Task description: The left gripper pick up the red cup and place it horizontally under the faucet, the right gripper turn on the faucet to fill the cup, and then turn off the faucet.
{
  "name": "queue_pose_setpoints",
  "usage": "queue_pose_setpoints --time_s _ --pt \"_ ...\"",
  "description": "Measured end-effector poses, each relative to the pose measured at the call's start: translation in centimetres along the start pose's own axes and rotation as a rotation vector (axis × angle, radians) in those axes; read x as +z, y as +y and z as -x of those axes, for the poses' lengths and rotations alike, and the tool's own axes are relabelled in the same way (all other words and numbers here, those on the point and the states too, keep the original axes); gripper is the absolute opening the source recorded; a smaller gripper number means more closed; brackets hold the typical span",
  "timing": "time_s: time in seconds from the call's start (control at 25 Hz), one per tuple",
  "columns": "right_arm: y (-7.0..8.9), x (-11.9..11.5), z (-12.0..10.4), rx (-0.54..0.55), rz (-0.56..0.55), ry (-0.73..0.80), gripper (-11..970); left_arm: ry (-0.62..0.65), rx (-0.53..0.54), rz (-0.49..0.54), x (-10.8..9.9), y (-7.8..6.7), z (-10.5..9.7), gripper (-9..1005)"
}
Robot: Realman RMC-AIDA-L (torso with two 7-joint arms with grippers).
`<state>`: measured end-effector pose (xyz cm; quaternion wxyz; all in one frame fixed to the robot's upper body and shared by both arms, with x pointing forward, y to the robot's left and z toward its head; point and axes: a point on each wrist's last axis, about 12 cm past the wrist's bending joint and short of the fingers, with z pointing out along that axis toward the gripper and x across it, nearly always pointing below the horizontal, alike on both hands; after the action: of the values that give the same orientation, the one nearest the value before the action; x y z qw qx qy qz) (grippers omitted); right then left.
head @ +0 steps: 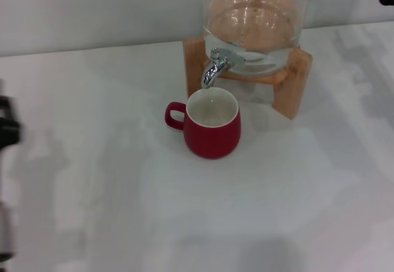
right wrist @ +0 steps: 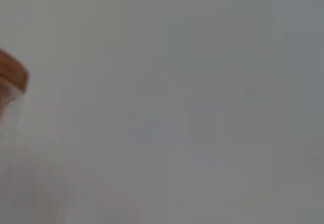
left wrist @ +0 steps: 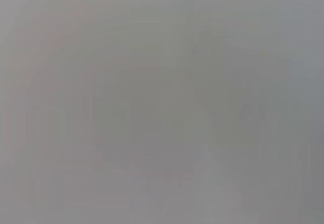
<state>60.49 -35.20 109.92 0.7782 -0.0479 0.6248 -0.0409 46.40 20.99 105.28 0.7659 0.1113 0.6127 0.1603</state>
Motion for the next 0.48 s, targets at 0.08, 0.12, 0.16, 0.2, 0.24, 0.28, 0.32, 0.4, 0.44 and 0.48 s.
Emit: queue_pose_setpoints --time_s 0.08,0.12,0.16,0.2,0.24,0.28,0.32,0.4,0.44,0.48 --pt "-0.4 -0.2 -0.1 0.005 -0.02 -0.001 675 -0.062 -0.018 0.076 -0.3 1.3 0.1 350" --pt "-0.6 -0.4 0.0 0.01 -0.034 -0.005 675 -0.107 -0.039 0.124 -0.5 2.3 0.0 351" --pt "-0.9 -0.5 0.0 0.017 -0.051 -0.011 675 -0.15 -0.061 0.162 -0.8 3.2 -0.1 351" --pt "-1.2 -0.7 0.0 0.022 -0.064 -0.016 675 -0.18 -0.076 0.189 -1.1 3.9 -0.2 351" --pt "-1.4 -0.8 0.1 0.029 -0.077 -0.025 675 -0.215 -0.103 0.212 -1.4 4.7 -0.4 351" --pt "-1.7 -1.1 0.1 0.036 -0.092 -0.037 675 -0.237 -0.121 0.224 -1.6 5.3 -0.6 352" --pt "-2.0 -1.4 0.2 0.041 -0.103 -0.051 675 -0.257 -0.14 0.235 -1.9 6.0 -0.9 352" --pt "-2.3 -1.8 0.4 0.043 -0.117 -0.076 675 -0.284 -0.172 0.24 -2.3 7.1 -1.4 352" --pt "-2.4 -1.9 0.4 0.044 -0.12 -0.084 675 -0.29 -0.185 0.238 -2.3 7.6 -1.7 353" --pt "-2.6 -2.2 0.6 0.046 -0.125 -0.1 675 -0.291 -0.193 0.236 -2.2 8.1 -2.1 353"
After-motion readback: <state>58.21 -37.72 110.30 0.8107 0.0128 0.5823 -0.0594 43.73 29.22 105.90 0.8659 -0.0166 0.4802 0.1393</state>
